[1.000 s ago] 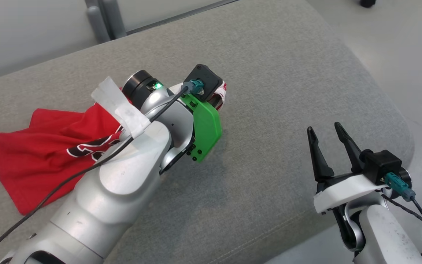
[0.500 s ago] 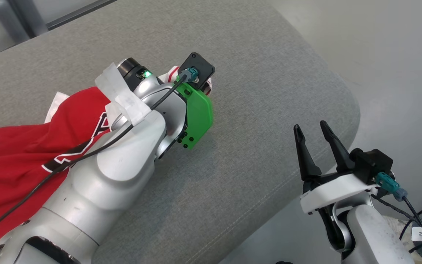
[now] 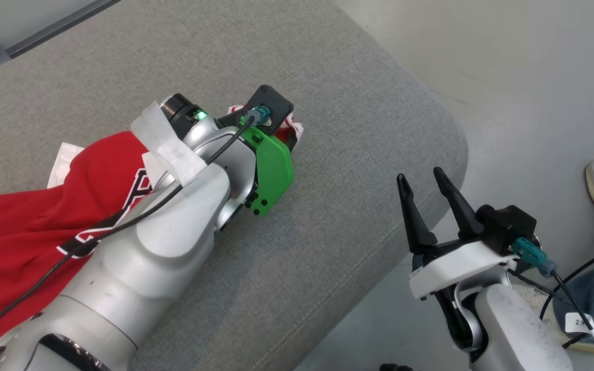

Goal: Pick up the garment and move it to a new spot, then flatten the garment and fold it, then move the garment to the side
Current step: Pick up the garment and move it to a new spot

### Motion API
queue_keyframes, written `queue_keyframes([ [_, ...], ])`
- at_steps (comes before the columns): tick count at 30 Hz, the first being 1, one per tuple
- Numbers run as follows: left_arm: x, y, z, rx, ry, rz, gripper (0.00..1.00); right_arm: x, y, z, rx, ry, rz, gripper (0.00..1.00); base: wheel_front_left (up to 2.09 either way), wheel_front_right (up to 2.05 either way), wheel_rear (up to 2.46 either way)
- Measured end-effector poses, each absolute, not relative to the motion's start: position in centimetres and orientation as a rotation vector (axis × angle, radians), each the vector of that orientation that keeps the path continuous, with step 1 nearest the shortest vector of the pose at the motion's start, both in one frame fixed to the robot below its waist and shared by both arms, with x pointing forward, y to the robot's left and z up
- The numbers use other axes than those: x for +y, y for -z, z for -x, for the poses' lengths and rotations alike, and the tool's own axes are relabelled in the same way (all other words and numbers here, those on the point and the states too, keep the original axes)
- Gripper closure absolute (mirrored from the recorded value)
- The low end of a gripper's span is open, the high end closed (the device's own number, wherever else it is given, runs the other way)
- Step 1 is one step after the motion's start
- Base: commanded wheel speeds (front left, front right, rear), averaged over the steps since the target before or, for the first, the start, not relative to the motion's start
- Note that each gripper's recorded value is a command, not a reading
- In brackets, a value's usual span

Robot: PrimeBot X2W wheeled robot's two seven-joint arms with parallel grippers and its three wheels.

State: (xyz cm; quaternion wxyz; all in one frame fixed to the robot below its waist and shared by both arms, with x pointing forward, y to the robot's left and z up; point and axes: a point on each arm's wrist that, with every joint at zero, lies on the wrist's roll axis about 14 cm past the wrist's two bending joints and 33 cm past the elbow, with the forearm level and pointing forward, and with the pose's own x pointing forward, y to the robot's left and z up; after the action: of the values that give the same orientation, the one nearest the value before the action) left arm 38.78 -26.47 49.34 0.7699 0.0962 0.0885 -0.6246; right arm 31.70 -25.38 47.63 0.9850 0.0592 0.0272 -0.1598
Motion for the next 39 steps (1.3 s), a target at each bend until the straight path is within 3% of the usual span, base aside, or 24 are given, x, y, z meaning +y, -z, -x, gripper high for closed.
queue_keyframes([
  [8, -25.7, -48.7, -37.7, 0.287, 1.336, -0.151, 0.0, -24.5, -47.0, -31.2, 0.074, 0.289, -0.119, 0.0, 0.0, 0.0, 0.0],
  [12, -24.9, -47.1, -30.9, 0.524, 1.492, -0.024, 0.0, -24.9, -46.9, -30.8, 0.076, 0.296, -0.097, 0.0, 0.0, 0.0, 0.0],
  [16, -24.1, -46.9, -29.8, 0.493, 1.519, -0.123, 0.0, -24.7, -47.1, -31.4, 0.065, 0.278, -0.096, 0.0, 0.0, 0.0, 0.0],
  [26, -21.8, -48.5, -33.9, 0.282, 1.368, -0.329, 0.0, -22.0, -47.3, -33.6, 0.049, 0.167, -0.097, 0.0, 0.0, 0.0, 0.0],
  [32, -21.1, -50.2, -34.6, 0.233, 1.319, -0.281, 0.0, -21.0, -46.6, -33.7, 0.065, 0.136, -0.111, 0.0, 0.0, 0.0, 0.0],
  [39, -18.5, -52.2, -38.4, 0.185, 1.125, -0.126, 0.0, -20.1, -47.3, -34.9, 0.042, 0.074, -0.075, 0.0, 0.0, 0.0, 0.0],
])
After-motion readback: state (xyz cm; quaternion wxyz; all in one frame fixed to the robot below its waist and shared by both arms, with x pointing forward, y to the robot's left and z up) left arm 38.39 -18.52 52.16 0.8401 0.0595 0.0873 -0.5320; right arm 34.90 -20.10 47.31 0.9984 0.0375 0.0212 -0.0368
